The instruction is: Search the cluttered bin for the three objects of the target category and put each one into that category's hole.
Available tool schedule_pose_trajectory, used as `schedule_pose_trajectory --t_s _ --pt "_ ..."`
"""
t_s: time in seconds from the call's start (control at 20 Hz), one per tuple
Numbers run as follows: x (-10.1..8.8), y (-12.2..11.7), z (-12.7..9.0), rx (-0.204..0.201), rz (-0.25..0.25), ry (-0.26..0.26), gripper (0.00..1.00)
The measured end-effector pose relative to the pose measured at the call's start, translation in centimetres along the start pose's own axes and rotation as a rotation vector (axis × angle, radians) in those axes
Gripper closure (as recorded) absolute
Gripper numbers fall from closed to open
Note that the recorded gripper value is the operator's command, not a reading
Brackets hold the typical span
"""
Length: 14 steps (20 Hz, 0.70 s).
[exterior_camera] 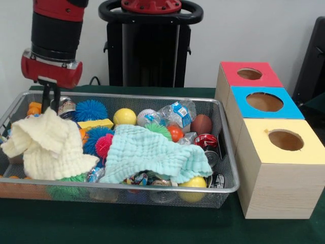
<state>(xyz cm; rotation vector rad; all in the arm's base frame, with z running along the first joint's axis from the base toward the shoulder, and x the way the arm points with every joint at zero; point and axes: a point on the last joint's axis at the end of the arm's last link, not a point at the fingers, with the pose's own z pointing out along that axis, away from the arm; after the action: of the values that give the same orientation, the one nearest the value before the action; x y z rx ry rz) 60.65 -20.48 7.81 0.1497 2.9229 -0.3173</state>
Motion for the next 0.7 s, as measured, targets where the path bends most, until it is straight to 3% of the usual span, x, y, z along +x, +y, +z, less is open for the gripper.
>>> schedule_pose_trajectory --t_s 0.1,0.4,0.7 --pt "0.2 0.8 0.6 -0.005 -0.025 -0.02 1.0" --pt "0.8 1.0 3.1 -0.041 -0.025 -0.078 1.0" --pt "2.4 0.9 6.4 -0.091 -0.006 -0.077 1.0"
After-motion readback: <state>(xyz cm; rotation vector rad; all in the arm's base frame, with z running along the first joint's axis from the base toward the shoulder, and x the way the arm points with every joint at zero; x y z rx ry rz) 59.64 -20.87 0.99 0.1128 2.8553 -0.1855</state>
